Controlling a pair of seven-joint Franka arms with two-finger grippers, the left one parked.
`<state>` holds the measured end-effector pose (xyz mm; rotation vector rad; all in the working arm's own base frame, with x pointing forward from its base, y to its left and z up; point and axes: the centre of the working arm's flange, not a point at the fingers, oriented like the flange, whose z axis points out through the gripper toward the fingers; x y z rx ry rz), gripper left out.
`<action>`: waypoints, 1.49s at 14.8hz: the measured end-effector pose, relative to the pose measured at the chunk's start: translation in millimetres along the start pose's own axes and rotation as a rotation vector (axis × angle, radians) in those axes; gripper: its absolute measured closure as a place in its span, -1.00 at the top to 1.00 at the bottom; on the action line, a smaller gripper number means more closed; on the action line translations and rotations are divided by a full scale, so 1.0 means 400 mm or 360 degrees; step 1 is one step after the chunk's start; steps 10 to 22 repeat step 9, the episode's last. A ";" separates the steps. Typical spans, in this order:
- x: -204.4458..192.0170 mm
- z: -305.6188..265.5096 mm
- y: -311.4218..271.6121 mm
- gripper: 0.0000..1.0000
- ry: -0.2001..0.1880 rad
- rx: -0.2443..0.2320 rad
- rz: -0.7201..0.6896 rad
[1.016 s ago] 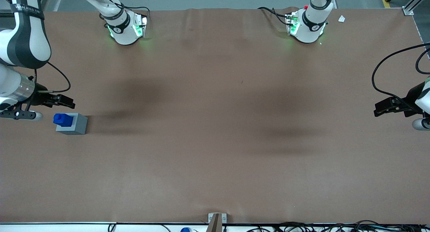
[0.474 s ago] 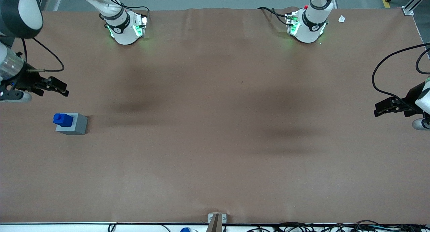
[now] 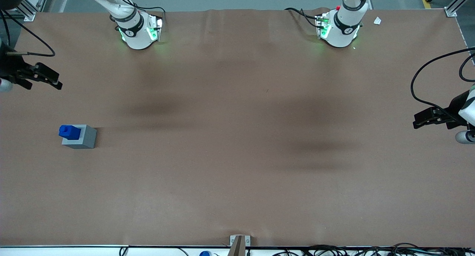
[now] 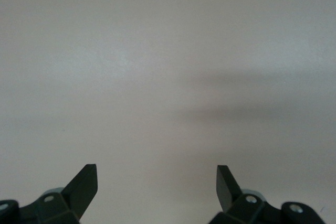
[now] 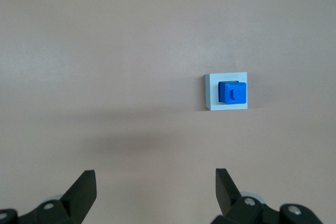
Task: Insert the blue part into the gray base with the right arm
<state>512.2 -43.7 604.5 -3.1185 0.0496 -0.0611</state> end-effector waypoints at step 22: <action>-0.043 -0.080 -0.035 1.00 0.0082 0.0000 -0.0041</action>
